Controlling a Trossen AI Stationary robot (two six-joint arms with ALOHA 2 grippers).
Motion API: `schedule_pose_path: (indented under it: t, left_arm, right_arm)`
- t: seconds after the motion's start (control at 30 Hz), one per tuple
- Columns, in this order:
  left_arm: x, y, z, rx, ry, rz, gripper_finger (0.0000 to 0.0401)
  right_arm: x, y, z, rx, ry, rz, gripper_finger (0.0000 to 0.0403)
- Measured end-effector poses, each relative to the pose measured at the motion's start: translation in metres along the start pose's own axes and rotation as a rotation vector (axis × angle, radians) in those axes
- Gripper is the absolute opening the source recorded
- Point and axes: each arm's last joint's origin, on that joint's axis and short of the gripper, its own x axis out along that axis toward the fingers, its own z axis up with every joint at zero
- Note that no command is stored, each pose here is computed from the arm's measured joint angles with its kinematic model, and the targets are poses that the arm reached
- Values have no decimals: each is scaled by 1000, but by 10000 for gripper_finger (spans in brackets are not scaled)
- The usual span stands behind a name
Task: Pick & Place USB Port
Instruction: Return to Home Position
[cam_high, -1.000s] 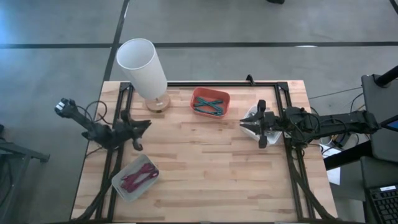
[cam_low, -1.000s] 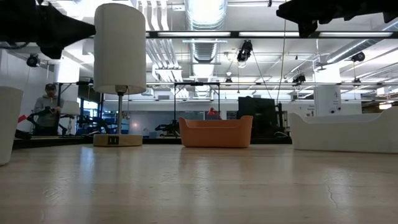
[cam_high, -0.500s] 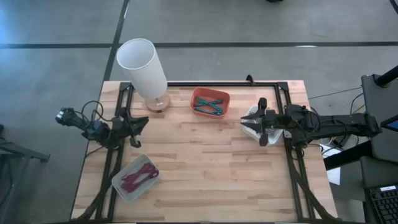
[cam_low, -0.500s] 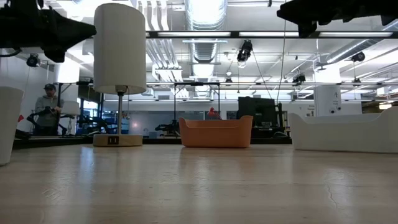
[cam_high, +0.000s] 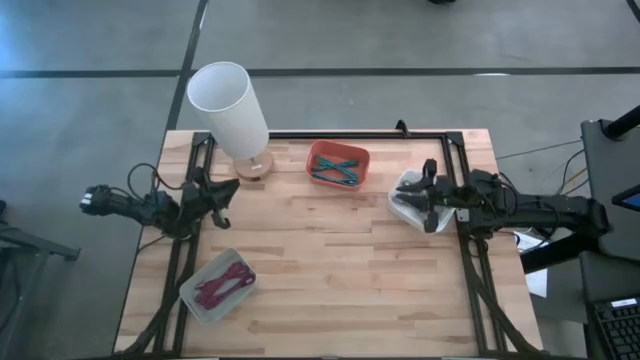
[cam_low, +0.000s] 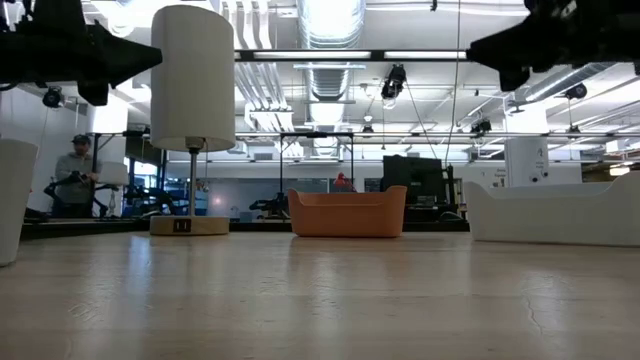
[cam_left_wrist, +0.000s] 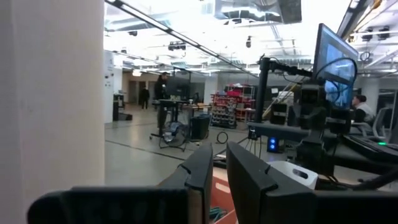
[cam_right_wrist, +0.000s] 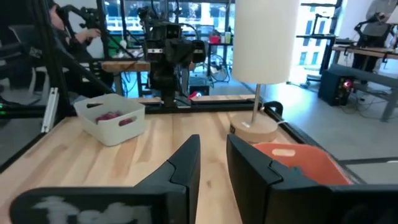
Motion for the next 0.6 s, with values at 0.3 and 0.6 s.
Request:
schedule_pose_path:
  t: [0.3,0.6]
  left_arm:
    - [0,0,0,-8,2,0,53]
    - [0,2,-1,18,10,50,53]
  right_arm:
    - [-18,1,-31,39,-117,7,71]
    - [-26,1,-43,26,-166,4,86]
